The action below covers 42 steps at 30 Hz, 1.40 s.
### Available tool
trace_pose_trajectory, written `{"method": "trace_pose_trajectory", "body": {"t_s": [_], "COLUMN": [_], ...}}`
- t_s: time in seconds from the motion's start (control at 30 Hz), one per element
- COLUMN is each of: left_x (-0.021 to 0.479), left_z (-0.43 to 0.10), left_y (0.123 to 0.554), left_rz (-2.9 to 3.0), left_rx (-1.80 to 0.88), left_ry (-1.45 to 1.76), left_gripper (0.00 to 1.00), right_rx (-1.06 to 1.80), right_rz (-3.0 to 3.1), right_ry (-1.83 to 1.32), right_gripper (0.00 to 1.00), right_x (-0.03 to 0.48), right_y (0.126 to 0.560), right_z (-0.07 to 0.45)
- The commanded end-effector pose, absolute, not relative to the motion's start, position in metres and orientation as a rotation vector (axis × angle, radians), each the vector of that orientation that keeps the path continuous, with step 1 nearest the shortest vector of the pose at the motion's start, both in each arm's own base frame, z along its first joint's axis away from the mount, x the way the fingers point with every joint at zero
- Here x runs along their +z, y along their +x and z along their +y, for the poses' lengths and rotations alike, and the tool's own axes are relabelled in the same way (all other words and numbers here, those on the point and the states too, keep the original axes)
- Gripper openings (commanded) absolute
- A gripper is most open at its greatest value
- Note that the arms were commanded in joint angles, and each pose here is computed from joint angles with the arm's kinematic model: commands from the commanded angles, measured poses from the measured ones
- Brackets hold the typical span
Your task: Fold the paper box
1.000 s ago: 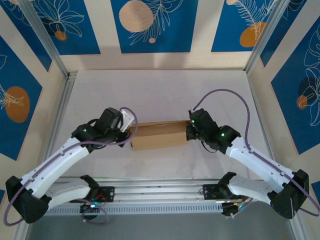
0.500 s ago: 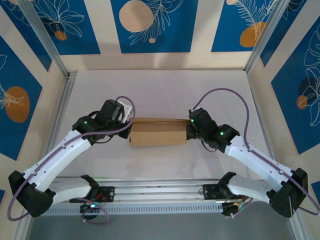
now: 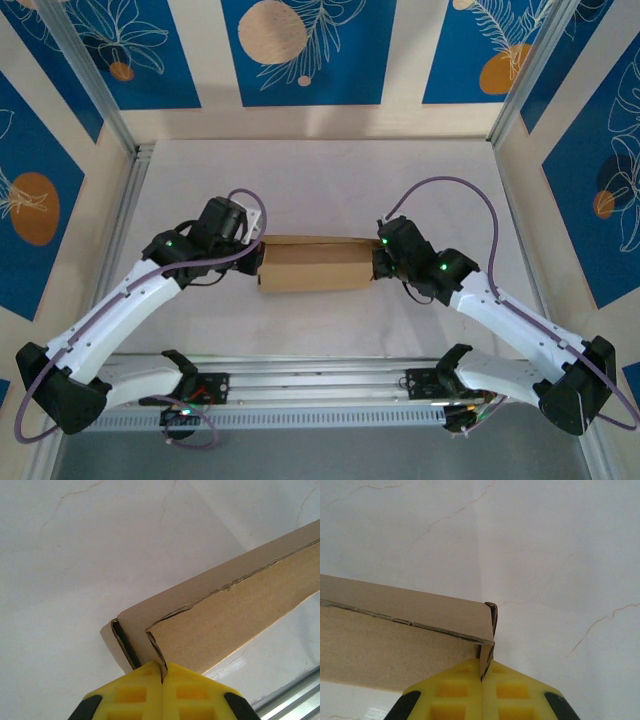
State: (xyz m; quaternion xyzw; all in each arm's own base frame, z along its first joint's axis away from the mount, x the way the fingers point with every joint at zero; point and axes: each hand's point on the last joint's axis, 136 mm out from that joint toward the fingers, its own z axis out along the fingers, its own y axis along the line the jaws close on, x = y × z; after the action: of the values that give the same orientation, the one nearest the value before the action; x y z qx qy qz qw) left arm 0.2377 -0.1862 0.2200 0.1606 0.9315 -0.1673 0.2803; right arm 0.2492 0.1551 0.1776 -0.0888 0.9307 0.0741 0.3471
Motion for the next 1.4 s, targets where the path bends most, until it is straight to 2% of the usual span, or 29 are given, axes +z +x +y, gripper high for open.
{"method": "trace_pose_trajectory", "body": {"t_s": [0.0,0.27,1.0,1.37], "left_x": [0.225,0.211,0.163,0.151], "left_z": [-0.180,-0.159,-0.147,-0.155], "left_y": [0.237,0.233,0.224,0.221], "left_rz": [2.466,2.477,2.498,2.511], "left_rx": [-0.440,-0.329,-0.348,-0.451], "left_ry": [0.438,0.444,0.305,0.209], "left_gripper": [0.00,0.00,0.00,0.00], "right_rx": [0.210,0.195,0.155,0.167], "right_rz": [2.515,2.499,2.527,2.557], "right_ry": [-0.298,-0.301,-0.248,-0.220], "right_gripper": [0.00,0.00,0.00,0.00], "right_x": [0.160,0.164,0.141,0.131], "right_y": [0.228,0.230,0.227,0.222], "right_z": [0.158,0.156,0.147,0.146]}}
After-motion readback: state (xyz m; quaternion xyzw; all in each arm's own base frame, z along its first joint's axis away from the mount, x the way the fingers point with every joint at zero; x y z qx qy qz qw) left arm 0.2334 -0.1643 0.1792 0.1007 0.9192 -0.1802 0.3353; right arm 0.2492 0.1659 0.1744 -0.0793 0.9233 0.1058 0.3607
